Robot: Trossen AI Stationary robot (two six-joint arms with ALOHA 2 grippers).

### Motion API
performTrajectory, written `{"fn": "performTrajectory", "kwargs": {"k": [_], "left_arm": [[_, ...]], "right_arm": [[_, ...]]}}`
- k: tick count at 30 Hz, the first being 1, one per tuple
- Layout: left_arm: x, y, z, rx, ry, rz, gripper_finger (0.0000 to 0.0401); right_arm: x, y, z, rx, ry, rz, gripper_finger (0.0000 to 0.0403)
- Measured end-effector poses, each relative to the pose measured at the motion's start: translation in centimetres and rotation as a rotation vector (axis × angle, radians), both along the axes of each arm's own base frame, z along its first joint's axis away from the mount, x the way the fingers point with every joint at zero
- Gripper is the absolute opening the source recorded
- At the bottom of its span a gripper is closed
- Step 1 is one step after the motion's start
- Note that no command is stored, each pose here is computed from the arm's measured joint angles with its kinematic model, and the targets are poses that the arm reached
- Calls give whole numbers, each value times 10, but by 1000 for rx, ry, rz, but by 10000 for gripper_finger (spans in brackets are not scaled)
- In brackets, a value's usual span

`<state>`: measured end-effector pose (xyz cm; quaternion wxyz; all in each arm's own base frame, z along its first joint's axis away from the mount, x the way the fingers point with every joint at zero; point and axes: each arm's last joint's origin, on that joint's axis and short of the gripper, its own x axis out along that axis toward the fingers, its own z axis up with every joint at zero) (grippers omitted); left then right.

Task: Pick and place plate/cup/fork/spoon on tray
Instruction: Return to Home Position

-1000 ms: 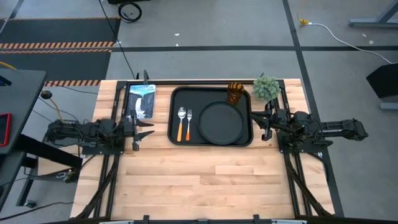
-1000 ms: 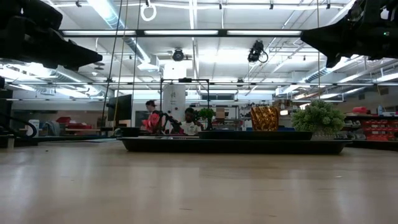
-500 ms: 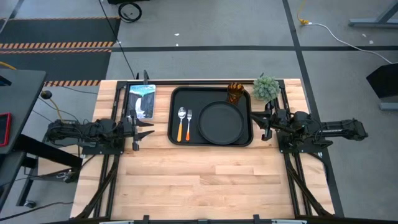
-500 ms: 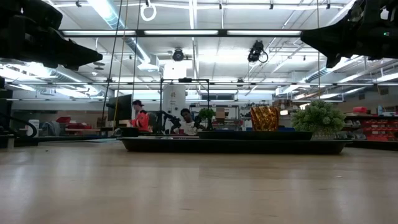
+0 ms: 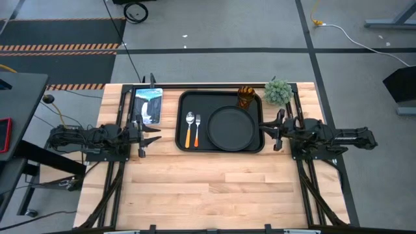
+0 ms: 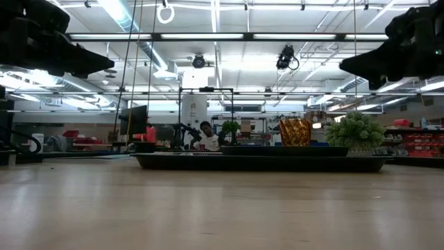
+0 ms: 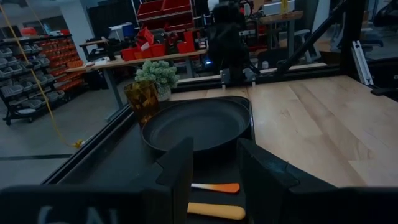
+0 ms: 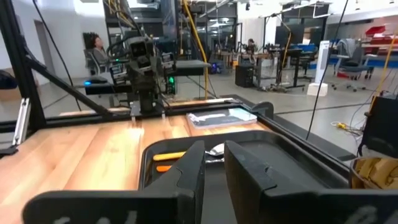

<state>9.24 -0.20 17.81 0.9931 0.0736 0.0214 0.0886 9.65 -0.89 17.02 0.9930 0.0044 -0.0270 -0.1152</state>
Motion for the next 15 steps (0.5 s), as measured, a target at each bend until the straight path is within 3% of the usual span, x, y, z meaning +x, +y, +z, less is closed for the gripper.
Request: {"fn": "performTrajectory", "kwargs": {"k": [15], "left_arm": [[0, 0, 0, 0, 0, 0, 133]], "right_arm": [[0, 0, 3, -1, -28, 0, 68]]}}
